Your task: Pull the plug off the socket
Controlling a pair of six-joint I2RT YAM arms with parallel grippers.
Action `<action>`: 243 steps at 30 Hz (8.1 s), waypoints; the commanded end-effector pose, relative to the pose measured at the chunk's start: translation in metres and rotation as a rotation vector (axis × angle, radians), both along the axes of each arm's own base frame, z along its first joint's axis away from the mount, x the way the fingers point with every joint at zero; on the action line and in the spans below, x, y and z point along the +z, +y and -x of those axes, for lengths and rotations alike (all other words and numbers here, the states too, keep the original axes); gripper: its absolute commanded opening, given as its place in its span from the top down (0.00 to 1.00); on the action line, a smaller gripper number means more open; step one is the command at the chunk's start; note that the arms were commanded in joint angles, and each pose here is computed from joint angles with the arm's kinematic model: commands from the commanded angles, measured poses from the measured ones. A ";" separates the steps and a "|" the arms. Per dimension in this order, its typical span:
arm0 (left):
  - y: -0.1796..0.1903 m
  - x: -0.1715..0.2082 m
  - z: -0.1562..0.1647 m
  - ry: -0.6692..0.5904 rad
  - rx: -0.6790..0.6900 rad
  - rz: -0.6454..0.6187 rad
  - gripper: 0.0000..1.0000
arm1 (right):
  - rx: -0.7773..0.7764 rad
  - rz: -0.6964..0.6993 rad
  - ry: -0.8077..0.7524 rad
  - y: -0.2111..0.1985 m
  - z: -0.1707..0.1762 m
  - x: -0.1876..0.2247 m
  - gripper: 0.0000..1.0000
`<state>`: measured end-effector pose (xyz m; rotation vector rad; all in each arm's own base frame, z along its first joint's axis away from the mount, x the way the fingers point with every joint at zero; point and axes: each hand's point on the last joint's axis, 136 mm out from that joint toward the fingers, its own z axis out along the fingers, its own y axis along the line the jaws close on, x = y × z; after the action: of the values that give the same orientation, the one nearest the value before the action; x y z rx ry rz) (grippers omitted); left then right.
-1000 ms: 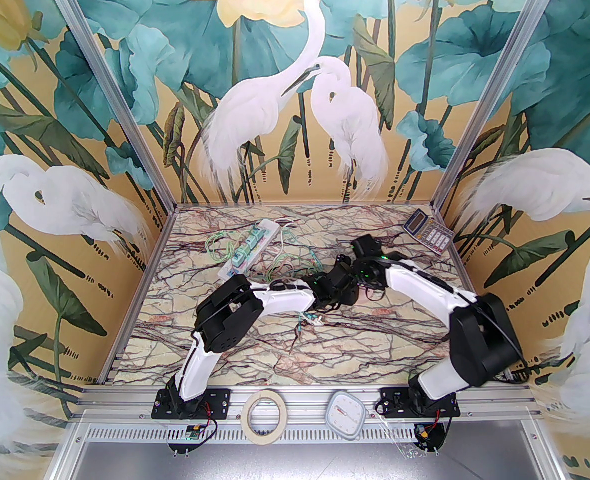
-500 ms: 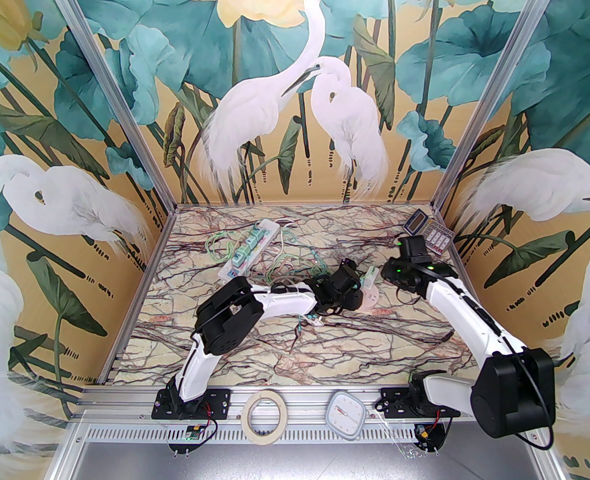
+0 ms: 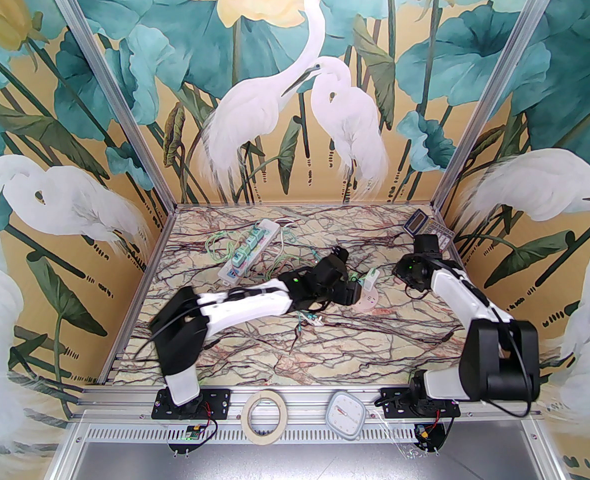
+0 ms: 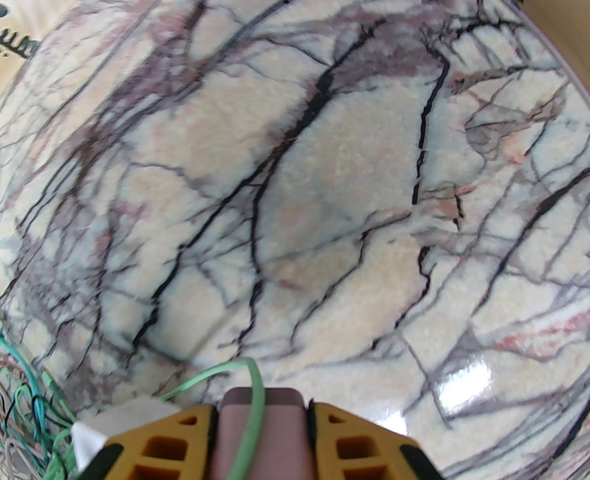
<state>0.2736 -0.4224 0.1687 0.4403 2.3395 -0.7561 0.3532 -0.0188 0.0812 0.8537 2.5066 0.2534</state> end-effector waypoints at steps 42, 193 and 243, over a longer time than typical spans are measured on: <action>-0.014 -0.029 -0.009 0.015 0.029 -0.014 0.03 | 0.101 -0.007 -0.382 0.042 0.018 0.052 0.01; -0.046 -0.117 -0.006 0.058 -0.092 -0.308 0.65 | 0.131 -0.138 -0.067 0.098 0.107 -0.047 0.43; -0.043 -0.120 -0.010 0.085 -0.080 -0.295 0.65 | 0.127 -0.164 -0.177 0.090 0.132 -0.032 0.31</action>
<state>0.2745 -0.4697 0.0563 0.6847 2.5185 -0.4721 0.2393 0.0761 0.0713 0.6638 2.3160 0.6054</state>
